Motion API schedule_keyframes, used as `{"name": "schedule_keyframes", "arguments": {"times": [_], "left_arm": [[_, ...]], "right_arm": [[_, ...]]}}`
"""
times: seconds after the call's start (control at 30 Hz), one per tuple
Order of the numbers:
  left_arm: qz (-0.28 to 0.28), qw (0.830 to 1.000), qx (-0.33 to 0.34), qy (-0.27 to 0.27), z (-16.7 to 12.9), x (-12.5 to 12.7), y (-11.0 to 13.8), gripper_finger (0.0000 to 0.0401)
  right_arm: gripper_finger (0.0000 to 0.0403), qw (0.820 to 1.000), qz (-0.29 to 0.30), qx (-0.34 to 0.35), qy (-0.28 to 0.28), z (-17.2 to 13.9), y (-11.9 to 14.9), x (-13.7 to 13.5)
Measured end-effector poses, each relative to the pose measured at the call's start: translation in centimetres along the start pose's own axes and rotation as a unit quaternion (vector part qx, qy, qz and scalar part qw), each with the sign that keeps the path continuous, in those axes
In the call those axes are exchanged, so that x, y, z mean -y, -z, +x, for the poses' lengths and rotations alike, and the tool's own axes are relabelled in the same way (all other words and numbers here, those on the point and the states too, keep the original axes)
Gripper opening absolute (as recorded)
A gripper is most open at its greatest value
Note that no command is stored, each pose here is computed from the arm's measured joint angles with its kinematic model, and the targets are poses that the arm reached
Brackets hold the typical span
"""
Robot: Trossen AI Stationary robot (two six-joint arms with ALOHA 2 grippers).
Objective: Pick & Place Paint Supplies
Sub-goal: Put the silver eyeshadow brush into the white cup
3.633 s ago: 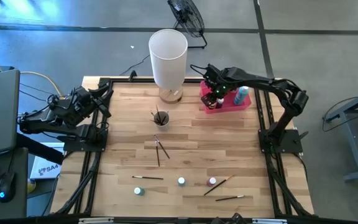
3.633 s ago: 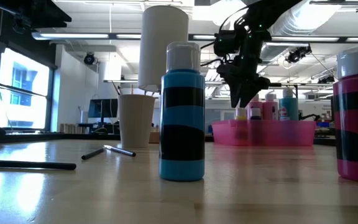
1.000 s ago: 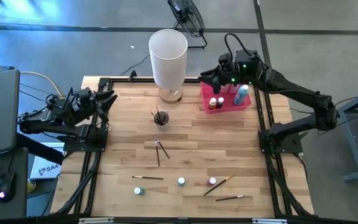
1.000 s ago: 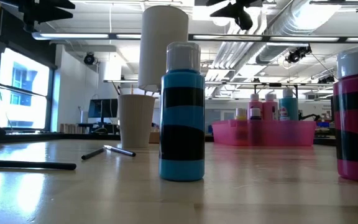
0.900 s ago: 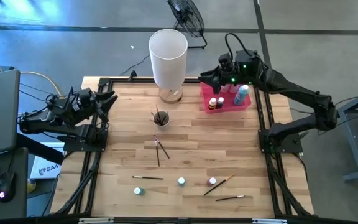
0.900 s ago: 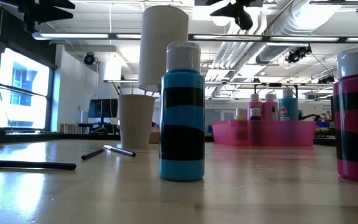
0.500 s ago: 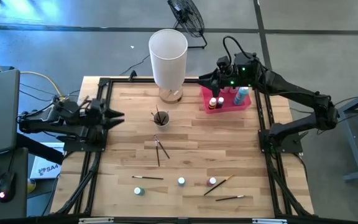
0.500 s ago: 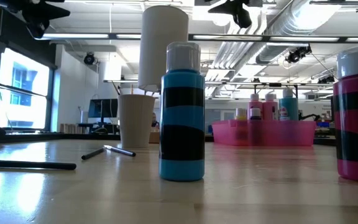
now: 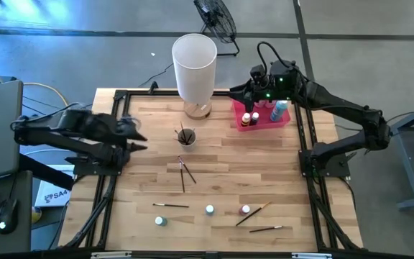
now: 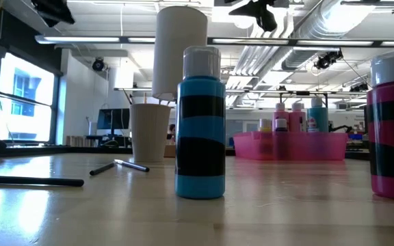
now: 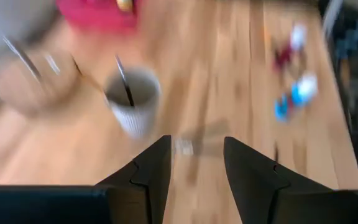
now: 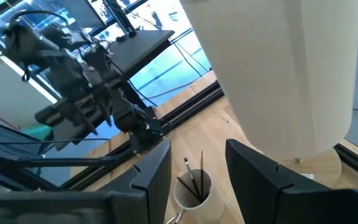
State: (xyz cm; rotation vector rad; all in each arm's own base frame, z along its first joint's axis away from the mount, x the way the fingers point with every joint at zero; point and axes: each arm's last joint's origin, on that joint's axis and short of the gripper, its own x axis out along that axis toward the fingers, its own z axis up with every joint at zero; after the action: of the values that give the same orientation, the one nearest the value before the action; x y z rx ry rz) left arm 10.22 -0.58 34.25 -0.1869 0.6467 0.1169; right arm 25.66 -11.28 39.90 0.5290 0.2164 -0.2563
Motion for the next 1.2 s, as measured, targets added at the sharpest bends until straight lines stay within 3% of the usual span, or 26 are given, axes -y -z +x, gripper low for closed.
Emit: {"name": "schedule_keyframes", "arguments": {"times": [0.1, 0.23, 0.37, 0.5, 0.7, 0.93, 1.2], "left_arm": [[0.010, 0.993, -0.116, 0.017, 1.5, 0.7, -0.8, 0.0143], [0.016, 0.969, -0.240, 0.048, 4.8, 1.6, -1.1, 0.0143], [0.005, 0.942, -0.328, 0.070, 8.5, 2.2, -0.6, 0.0143], [-0.019, 0.923, -0.382, 0.048, 11.6, 2.5, -0.3, 0.0143], [-0.045, 0.911, -0.409, 0.036, 14.8, 2.9, 0.0, 0.0143], [-0.027, 0.921, -0.383, 0.066, 16.3, 3.3, -0.3, 0.0143], [0.069, 0.947, -0.304, 0.076, 12.7, 4.2, -0.6, 0.0143]], "right_arm": [[0.0145, 1.000, 0.000, 0.000, 0.001, 0.0, 0.0, 0.0], [0.0145, 1.000, 0.000, -0.001, 0.001, 0.0, 0.0, 0.0], [0.0145, 1.000, 0.000, -0.002, 0.002, 0.0, 0.0, 0.0], [0.0145, 1.000, -0.009, -0.015, 0.007, 0.0, 0.3, 0.1], [0.0145, 0.997, -0.070, -0.024, 0.010, 0.0, 0.5, 0.2], [0.0145, 0.997, -0.072, -0.025, 0.011, 0.0, 0.5, 0.2], [0.0145, 0.999, -0.031, -0.025, 0.012, 0.0, 0.5, 0.2]]}}
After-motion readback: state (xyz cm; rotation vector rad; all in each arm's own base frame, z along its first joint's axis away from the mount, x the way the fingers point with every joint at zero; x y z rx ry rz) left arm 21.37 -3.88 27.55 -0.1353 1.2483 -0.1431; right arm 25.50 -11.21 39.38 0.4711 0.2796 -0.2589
